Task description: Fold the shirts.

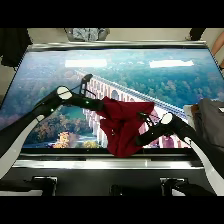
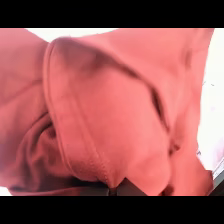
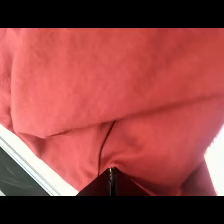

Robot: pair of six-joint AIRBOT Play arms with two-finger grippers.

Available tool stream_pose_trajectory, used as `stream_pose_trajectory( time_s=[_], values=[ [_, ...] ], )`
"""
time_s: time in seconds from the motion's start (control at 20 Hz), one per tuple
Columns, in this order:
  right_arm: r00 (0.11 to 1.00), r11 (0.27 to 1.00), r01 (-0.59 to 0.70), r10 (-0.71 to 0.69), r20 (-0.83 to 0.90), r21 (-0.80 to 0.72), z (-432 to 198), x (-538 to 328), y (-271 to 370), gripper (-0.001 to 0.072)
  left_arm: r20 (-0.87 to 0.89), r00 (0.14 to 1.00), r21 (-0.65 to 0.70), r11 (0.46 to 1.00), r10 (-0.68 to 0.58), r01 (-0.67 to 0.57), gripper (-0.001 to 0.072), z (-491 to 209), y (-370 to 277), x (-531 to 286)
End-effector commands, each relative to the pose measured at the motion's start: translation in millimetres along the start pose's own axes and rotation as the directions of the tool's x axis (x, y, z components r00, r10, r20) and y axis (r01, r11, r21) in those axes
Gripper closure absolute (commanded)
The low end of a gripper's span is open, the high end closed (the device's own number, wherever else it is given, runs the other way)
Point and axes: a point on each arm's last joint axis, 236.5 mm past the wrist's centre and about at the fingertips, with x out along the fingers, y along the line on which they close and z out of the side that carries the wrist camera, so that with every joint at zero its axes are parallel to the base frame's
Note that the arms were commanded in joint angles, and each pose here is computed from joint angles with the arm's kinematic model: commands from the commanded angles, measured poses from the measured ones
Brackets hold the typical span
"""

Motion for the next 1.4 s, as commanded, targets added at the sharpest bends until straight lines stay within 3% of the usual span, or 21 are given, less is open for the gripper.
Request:
stream_pose_trajectory(
  time_s=[0.0, 0.25, 0.4, 0.6, 0.7, 0.85, 0.95, 1.05, 1.15, 1.35],
  values=[
    [0.999, 0.999, 0.03, -0.029, 0.04, -0.013, 6, -11, 2, 0.067, 0.073, 0.997, 0.02, 1.0, 0.01, -0.011, 0.0681, 19, -1, -33],
    [0.975, 0.96, 0.222, -0.223, 0.013, -0.172, -1, -60, -15, 0.0672, 0.125, 0.992, 0.05, 0.998, 0.02, -0.026, 0.0681, 30, 0, -64],
    [0.897, 0.866, 0.441, -0.435, 0.083, -0.234, 17, -124, -34, 0.0672, 0.204, 0.978, 0.056, 0.997, 0.032, -0.044, 0.0681, 49, 0, -97],
    [0.786, 0.745, 0.617, -0.575, 0.226, -0.253, 49, -204, -30, 0.0671, 0.354, 0.934, 0.082, 0.993, 0.047, -0.081, 0.0681, 81, -8, -172],
    [0.641, 0.618, 0.759, -0.651, 0.407, -0.207, 74, -285, -10, 0.0671, 0.507, 0.86, 0.147, 0.979, 0.05, -0.143, 0.0681, 105, -30, -247],
    [0.347, 0.41, 0.912, -0.722, 0.598, -0.035, 65, -421, 36, 0.0672, 0.74, 0.667, 0.148, 0.945, 0.09, -0.291, 0.0681, 117, -62, -386],
    [0.176, 0.329, 0.94, -0.698, 0.694, 0.093, 42, -490, 76, 0.0672, 0.841, 0.523, 0.079, 0.924, 0.14, -0.375, 0.0681, 102, -76, -463],
    [0.059, 0.303, 0.935, -0.643, 0.763, 0.183, 16, -533, 113, 0.0671, 0.89, 0.414, 0.016, 0.894, 0.191, -0.447, 0.0681, 76, -87, -511],
    [0.048, 0.338, 0.916, -0.626, 0.779, 0.215, -3, -538, 126, 0.067, 0.888, 0.399, -0.02, 0.884, 0.23, -0.467, 0.0681, 52, -96, -522],
    [0.267, 0.438, 0.894, -0.695, 0.668, 0.098, -9, -486, 103, 0.0665, 0.868, 0.446, -0.008, 0.903, 0.219, -0.43, 0.068, 52, -91, -505]
  ],
)
